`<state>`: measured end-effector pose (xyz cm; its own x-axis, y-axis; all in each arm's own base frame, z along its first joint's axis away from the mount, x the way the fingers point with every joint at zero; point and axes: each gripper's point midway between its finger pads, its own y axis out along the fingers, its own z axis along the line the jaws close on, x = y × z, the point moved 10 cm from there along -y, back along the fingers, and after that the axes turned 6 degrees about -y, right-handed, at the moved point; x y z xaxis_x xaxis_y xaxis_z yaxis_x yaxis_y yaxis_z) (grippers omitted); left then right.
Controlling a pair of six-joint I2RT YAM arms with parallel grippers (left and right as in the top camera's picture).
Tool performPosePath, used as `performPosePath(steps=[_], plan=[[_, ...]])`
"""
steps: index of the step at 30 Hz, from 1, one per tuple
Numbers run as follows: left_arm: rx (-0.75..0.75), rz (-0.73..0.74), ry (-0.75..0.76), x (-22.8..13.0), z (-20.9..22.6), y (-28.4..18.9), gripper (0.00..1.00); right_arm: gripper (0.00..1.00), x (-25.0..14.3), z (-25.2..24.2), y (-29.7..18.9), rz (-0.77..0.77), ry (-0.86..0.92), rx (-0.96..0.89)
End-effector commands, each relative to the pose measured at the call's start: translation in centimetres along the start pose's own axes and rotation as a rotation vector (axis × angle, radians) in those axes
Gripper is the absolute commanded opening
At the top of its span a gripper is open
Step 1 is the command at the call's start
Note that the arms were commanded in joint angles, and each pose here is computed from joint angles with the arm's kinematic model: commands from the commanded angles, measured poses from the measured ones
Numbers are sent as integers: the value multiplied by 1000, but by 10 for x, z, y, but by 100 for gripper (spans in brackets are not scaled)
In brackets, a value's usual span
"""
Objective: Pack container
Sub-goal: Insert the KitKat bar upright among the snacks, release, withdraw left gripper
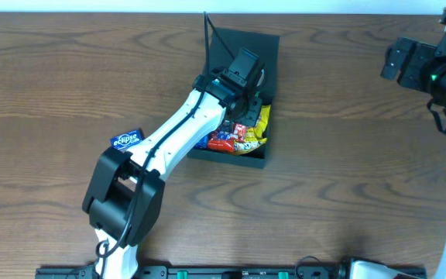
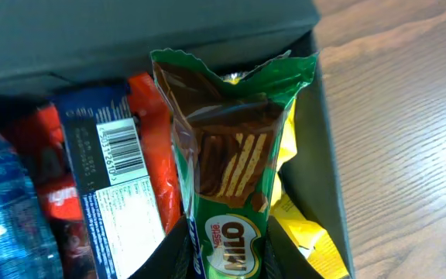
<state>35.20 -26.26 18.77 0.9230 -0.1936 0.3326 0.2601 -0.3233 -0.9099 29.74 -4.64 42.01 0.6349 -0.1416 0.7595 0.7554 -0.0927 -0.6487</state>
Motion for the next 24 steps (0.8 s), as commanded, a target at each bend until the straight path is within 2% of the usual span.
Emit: performPosePath(steps=[1,11,21,23,24], plan=[[-13,56,-38,-3,2,17,6,99,0,-2,-8,-16,-20,-1],[44,137,-103,-7,32,37,6,99,-1,-2,-8,-8,-23,-2],[106,57,-123,17,42,11,6,99,-3,-2,-8,4,-23,-2],[108,55,-120,18,42,10,10,99,-3,-2,-8,3,-23,-2],[108,58,-120,17,42,10,20,99,-3,-2,-8,3,-23,-2]])
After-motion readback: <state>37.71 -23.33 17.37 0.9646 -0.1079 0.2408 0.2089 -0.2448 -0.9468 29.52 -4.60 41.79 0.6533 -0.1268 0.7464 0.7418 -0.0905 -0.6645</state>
